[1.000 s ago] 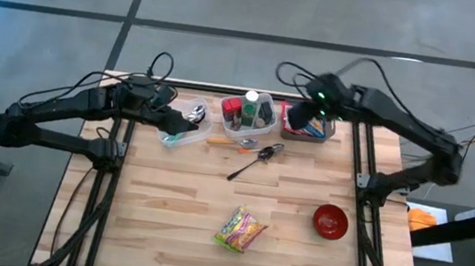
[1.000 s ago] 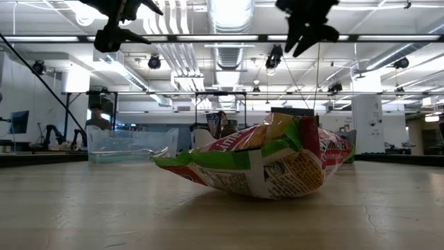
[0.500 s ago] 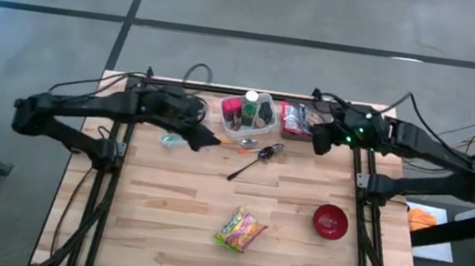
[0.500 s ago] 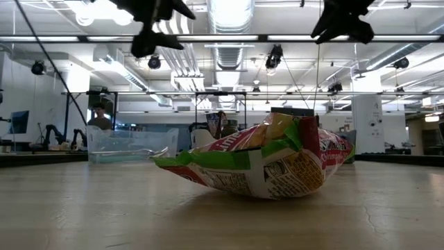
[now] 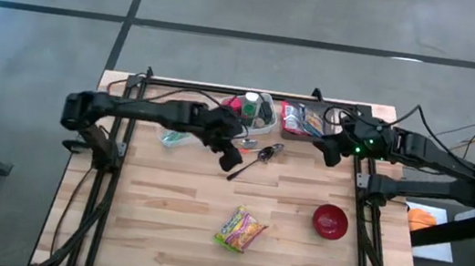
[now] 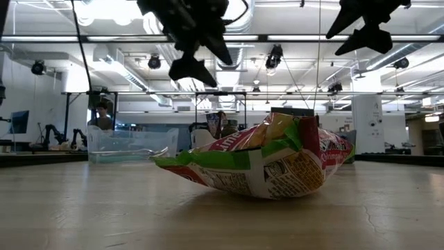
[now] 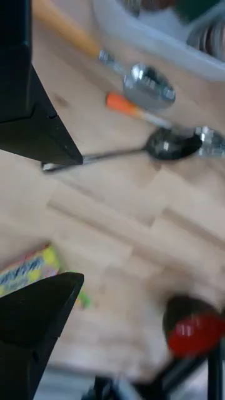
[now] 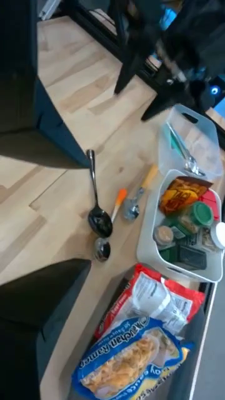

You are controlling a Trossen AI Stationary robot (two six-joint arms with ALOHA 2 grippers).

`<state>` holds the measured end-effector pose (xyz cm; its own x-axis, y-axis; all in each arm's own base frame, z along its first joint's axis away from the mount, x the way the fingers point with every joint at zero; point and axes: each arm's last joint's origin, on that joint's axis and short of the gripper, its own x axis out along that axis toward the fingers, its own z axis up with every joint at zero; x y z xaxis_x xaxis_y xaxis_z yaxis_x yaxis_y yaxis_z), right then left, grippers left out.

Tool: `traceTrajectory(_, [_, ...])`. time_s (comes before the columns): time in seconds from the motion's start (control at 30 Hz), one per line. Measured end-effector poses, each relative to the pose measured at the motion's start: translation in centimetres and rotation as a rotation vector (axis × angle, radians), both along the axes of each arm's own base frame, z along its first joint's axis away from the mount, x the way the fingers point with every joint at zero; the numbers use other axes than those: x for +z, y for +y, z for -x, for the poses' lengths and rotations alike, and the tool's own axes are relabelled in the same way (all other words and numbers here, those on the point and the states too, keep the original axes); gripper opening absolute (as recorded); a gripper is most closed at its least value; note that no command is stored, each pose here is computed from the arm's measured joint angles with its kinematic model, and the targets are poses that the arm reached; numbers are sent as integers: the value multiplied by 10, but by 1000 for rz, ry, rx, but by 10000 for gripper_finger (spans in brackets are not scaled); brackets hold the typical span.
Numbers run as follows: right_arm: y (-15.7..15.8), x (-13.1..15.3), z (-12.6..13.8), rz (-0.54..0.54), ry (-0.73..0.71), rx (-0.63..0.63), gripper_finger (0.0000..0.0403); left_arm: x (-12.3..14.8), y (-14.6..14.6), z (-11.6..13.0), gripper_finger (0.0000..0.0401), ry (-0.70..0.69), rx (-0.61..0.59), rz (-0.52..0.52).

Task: Pick & Place Food Item
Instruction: Put the black spoon into the transparent bin

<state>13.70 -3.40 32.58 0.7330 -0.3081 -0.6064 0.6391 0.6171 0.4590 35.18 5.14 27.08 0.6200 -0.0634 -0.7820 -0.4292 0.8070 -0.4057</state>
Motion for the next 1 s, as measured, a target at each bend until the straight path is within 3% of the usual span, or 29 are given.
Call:
traceTrajectory(0.17, [1, 2, 5, 2, -23, -5, 280, -22, -1, -15, 296, 77, 7, -41])
traceTrajectory(0.4, [2, 3, 8, 6, -24, -4, 315, -62, -3, -30, 296, 187, 49, -4])
traceTrajectory(0.5, [2, 2, 9, 7, -4, -3, 321, -67, -8, -37, 295, 149, 15, -40])
traceTrajectory(0.7, [2, 0, 11, 7, 22, -5, 322, -79, -21, -51, 268, 179, -55, -215])
traceTrajectory(1.0, [2, -1, 12, 5, 34, -2, 322, -82, -15, -85, 209, 164, -58, -258])
